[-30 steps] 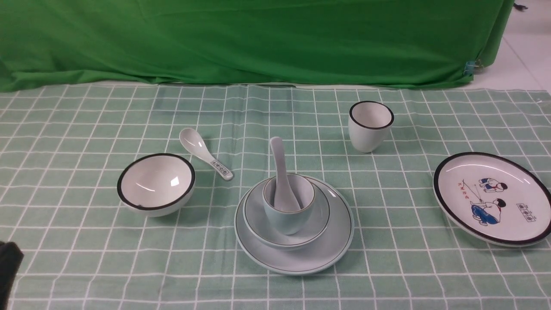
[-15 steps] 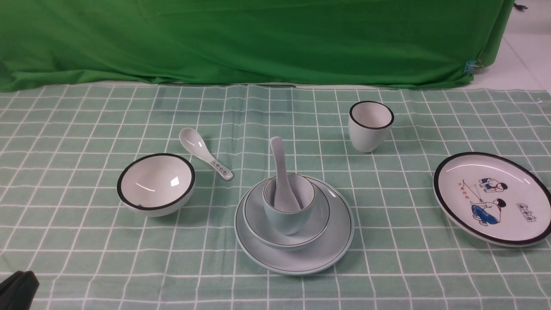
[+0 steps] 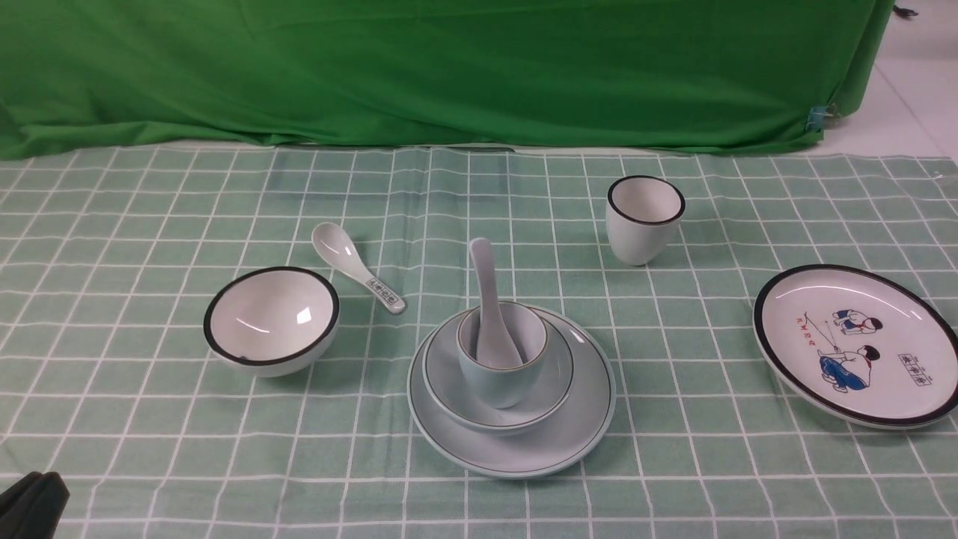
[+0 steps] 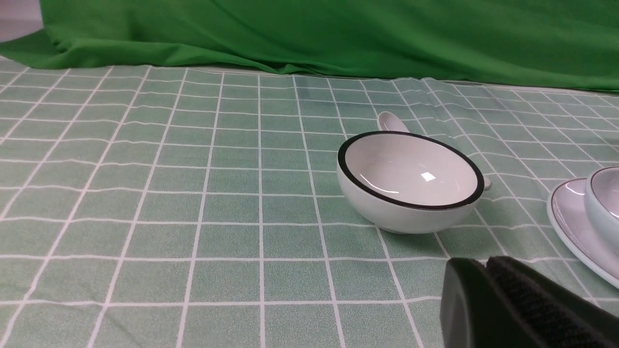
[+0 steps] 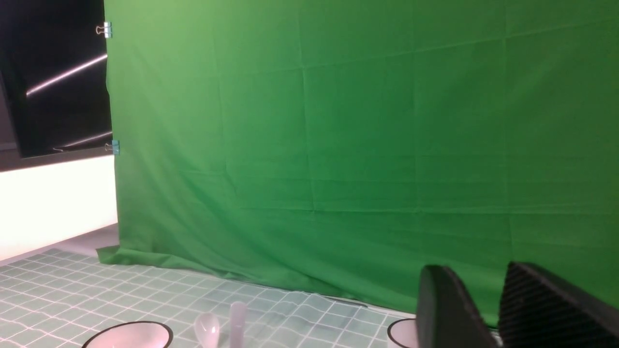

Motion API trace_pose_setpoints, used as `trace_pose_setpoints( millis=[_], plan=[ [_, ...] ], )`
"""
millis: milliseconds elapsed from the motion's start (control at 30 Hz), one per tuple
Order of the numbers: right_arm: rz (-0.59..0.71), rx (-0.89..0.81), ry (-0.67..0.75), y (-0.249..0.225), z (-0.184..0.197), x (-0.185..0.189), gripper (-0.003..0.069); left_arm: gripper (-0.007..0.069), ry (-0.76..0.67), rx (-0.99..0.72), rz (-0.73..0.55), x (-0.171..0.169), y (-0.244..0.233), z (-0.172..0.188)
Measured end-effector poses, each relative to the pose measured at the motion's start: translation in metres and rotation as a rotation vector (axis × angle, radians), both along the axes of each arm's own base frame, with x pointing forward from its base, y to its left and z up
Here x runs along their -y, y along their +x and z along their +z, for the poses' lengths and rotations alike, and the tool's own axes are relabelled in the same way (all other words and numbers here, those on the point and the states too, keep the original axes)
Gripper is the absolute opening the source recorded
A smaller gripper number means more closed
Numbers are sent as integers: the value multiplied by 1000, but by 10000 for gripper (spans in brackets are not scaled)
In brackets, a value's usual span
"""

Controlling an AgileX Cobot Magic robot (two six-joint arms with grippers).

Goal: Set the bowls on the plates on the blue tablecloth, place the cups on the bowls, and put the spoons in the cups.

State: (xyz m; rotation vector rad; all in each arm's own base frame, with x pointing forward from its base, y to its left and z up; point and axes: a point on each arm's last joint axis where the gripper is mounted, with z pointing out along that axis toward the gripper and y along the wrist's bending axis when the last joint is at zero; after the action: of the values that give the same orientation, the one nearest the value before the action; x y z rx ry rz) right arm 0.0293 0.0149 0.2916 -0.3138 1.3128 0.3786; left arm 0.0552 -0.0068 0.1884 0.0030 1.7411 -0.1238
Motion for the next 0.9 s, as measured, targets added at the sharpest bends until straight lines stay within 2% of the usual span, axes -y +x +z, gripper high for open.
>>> trace_pose_setpoints(
  millis=[67,200,400,467,600,633,900],
  plan=[
    [-2,2,-4,0,0,0,230,17,0,0,0,0,0,0],
    [-53,11,-129,2,-6,0,234,17,0,0,0,0,0,0],
    [-201,-164,-269,15,-48,4,235,17,1,0,0,0,0,0],
    [-299,-267,-287,21,-73,6,235,17,1,-1,0,0,0,0],
    [-357,-385,-309,24,-104,9,235,17,1,-1,0,0,0,0],
    [-383,-473,-328,23,-115,12,237,17,1,-1,0,0,0,0],
    [-410,-502,-329,23,-118,13,239,17,0,-1,0,0,0,0]
  ],
)
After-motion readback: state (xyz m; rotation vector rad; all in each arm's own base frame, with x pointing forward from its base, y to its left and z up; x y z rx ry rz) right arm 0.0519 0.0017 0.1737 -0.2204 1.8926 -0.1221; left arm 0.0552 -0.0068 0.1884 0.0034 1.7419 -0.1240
